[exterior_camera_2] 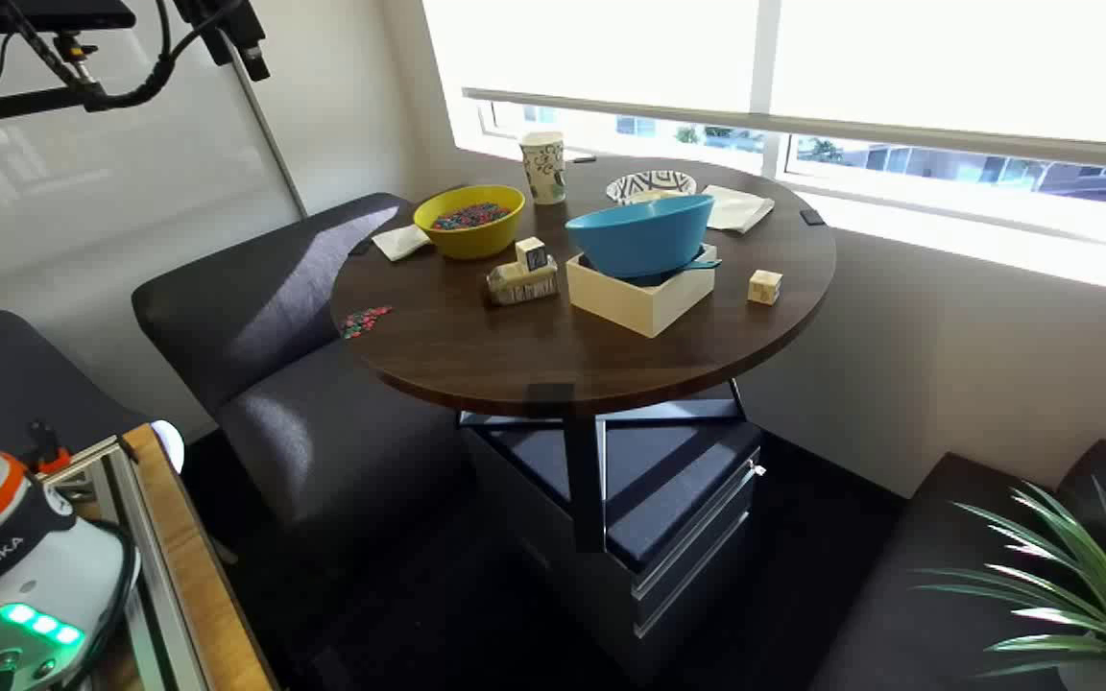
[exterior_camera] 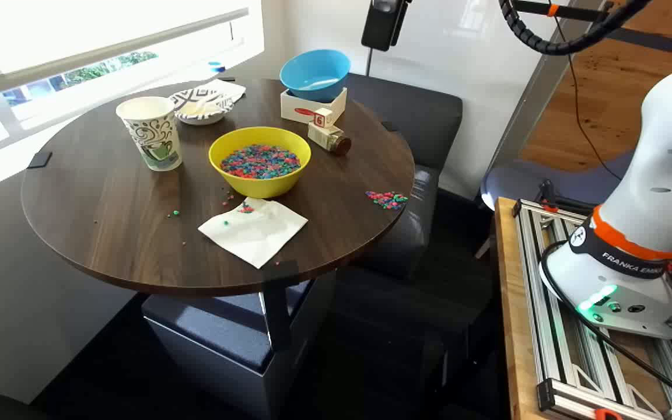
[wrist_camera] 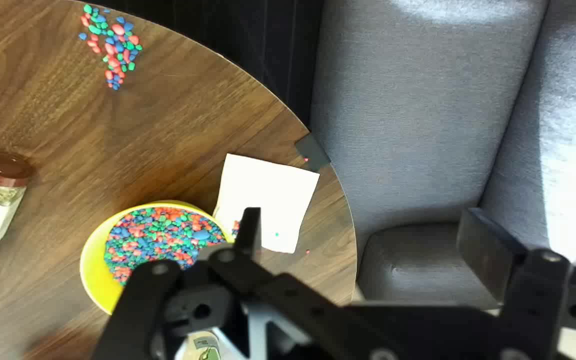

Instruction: Move the bowl to the right

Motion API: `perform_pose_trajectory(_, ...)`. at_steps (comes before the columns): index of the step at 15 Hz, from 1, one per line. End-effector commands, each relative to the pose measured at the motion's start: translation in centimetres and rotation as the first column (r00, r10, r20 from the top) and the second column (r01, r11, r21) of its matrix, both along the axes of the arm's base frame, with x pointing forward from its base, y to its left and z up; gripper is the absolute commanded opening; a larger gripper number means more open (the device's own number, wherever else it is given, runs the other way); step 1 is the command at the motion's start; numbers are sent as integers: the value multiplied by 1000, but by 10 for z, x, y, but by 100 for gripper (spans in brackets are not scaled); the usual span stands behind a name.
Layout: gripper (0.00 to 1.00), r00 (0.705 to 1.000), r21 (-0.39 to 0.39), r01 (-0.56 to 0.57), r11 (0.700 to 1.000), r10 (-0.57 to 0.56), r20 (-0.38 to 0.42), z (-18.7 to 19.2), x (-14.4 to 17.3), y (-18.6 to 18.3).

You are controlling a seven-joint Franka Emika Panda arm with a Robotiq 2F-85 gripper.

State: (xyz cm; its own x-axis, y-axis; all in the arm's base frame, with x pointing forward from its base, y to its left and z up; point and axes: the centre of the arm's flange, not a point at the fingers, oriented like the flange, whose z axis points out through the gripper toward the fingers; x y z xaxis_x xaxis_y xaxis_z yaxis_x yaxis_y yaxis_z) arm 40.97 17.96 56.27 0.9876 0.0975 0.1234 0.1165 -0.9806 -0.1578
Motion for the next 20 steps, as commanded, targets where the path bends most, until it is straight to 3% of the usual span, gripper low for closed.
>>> perform_pose_trajectory(1,100,1000,0,0,1000,0,0,0,0,0)
perform_pose_trajectory(10,100,1000,0,-1,1000,1,0,0,0,0)
perform_pose_trajectory(13,100,989,43,148,988,-148,-1,-2,15,-24)
perform_pose_trajectory(17,100,938,122,344,931,-346,-10,-8,37,-72)
perform_pose_trajectory(20,100,878,187,472,862,-478,-17,-21,51,-110)
